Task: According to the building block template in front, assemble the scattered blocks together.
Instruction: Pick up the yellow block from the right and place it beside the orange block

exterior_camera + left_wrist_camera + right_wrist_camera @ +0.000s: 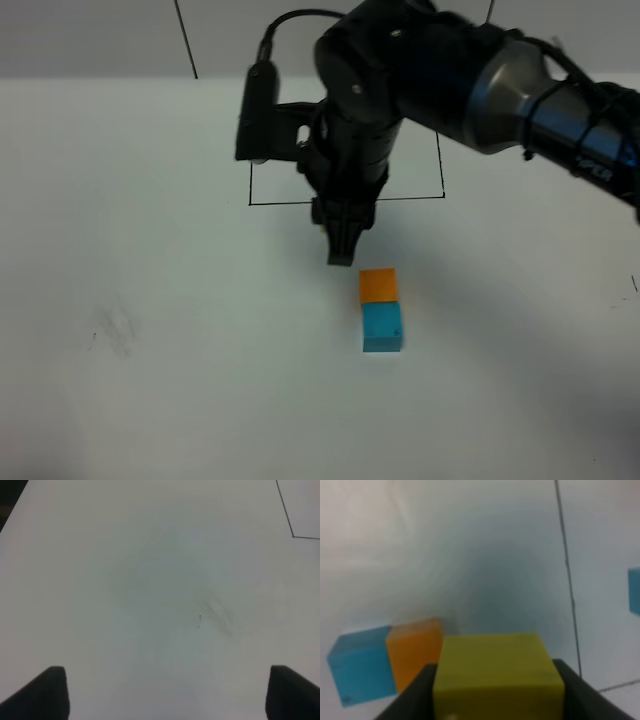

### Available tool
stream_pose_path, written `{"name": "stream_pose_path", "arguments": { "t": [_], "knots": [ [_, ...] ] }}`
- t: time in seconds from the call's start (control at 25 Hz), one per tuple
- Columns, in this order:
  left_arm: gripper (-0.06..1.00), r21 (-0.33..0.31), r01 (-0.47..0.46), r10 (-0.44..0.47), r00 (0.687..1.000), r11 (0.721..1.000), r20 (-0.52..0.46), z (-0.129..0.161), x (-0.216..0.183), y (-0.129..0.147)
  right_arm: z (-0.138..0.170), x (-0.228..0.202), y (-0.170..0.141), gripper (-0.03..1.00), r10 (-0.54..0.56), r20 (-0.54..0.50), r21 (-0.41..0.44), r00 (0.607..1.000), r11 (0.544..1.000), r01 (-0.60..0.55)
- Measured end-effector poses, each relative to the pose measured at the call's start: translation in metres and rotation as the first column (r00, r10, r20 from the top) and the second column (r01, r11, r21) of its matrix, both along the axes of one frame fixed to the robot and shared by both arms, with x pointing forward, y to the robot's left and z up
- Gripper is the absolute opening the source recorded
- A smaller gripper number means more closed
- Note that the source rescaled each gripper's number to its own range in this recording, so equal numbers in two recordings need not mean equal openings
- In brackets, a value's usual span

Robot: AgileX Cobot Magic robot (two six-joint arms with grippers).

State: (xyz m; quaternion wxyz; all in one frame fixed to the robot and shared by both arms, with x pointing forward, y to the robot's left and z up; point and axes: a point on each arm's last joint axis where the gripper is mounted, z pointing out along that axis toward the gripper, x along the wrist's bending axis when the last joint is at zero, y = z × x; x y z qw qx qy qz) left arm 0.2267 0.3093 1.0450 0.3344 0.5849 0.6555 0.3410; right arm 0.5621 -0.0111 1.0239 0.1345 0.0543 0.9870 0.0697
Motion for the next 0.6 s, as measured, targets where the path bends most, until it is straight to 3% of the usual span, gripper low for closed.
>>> {"name": "stream_pose_path", "arguments": {
  "t": [0.28,0.6],
  "knots": [
    [0.68,0.0,0.0,0.0,1.0,1.0,0.0,0.0,0.0,0.0,-0.028,-0.026,0.051,0.25,0.181,-0.044,-0.031,0.983,0.983,-0.182],
    [0.68,0.0,0.0,0.0,1.0,1.0,0.0,0.0,0.0,0.0,-0.078,-0.017,0.052,0.25,0.176,-0.136,-0.109,0.975,0.975,-0.192]
  ]
}}
